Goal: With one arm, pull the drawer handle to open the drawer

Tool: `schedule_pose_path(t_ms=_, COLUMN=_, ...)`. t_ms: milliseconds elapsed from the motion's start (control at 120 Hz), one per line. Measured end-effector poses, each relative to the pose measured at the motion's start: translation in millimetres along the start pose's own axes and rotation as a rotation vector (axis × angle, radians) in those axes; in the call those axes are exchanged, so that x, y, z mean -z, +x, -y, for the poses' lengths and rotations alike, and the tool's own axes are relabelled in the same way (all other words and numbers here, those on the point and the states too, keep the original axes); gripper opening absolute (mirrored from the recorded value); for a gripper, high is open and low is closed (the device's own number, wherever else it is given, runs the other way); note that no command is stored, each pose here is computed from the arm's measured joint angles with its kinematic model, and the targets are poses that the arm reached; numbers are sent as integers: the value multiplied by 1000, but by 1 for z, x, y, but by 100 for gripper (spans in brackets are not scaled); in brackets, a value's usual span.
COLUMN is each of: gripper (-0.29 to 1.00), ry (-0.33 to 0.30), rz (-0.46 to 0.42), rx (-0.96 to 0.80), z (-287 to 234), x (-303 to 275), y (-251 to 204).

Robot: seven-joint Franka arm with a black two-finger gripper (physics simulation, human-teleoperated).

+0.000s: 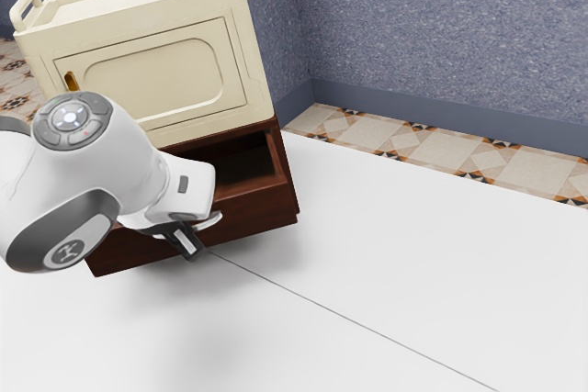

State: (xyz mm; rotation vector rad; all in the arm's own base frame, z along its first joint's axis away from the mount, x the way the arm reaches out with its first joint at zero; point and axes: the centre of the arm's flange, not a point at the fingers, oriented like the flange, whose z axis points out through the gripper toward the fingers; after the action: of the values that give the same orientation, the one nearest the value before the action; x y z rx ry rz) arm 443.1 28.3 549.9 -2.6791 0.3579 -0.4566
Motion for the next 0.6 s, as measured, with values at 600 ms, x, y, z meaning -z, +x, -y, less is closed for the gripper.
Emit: schedule_pose_path(t_ms=600, gripper=32, ry=47, rz=-31, rx=-25, z=0, x=19, y=6)
